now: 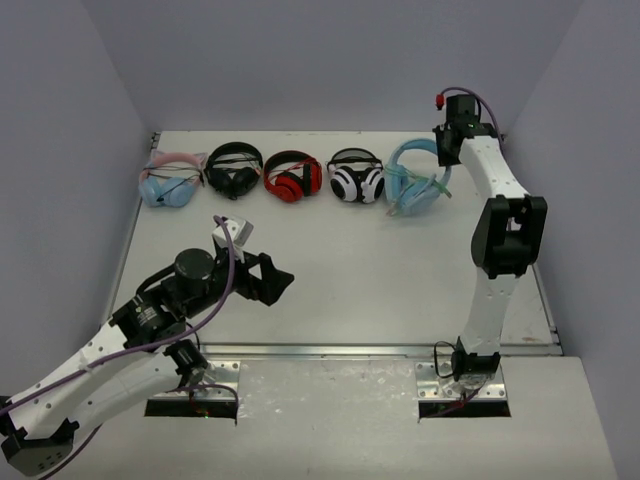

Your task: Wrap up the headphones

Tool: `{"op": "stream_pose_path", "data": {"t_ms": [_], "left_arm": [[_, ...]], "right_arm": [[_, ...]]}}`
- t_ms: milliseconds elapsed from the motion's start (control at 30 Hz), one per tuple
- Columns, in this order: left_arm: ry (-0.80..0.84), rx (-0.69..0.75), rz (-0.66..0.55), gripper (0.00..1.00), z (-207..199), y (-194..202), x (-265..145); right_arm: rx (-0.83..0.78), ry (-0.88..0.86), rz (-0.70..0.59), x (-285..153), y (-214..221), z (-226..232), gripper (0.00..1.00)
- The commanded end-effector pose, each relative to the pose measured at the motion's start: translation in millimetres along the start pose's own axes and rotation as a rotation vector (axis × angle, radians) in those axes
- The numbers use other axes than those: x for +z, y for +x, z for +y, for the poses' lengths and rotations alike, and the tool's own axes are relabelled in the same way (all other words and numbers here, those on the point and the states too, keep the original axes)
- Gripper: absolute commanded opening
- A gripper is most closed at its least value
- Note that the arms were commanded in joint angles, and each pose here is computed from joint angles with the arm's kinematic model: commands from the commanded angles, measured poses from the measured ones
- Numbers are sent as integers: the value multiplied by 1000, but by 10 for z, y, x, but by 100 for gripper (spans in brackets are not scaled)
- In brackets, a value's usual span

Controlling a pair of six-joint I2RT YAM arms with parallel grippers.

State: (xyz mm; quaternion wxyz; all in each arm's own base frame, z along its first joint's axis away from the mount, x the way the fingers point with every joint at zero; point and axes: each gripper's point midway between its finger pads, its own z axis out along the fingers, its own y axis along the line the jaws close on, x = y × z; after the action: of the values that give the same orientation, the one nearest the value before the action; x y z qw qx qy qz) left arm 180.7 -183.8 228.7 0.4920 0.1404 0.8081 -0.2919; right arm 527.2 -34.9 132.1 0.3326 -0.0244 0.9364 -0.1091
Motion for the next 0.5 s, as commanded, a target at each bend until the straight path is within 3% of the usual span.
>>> {"op": "stream_pose_path", "data": {"t_ms": [0,200,467], "left_arm": [[38,4,-48,100,-96,-103,-3],[47,5,-43,100,-119,-86,-4],[58,10,-26,100,-154,-48,19]], "right_arm": [[-51,55,-185,43,-567,-30,2],[-147,127,-176,363,-601,-99,6],[-209,142,-162,721,-551,-102,21]]}}
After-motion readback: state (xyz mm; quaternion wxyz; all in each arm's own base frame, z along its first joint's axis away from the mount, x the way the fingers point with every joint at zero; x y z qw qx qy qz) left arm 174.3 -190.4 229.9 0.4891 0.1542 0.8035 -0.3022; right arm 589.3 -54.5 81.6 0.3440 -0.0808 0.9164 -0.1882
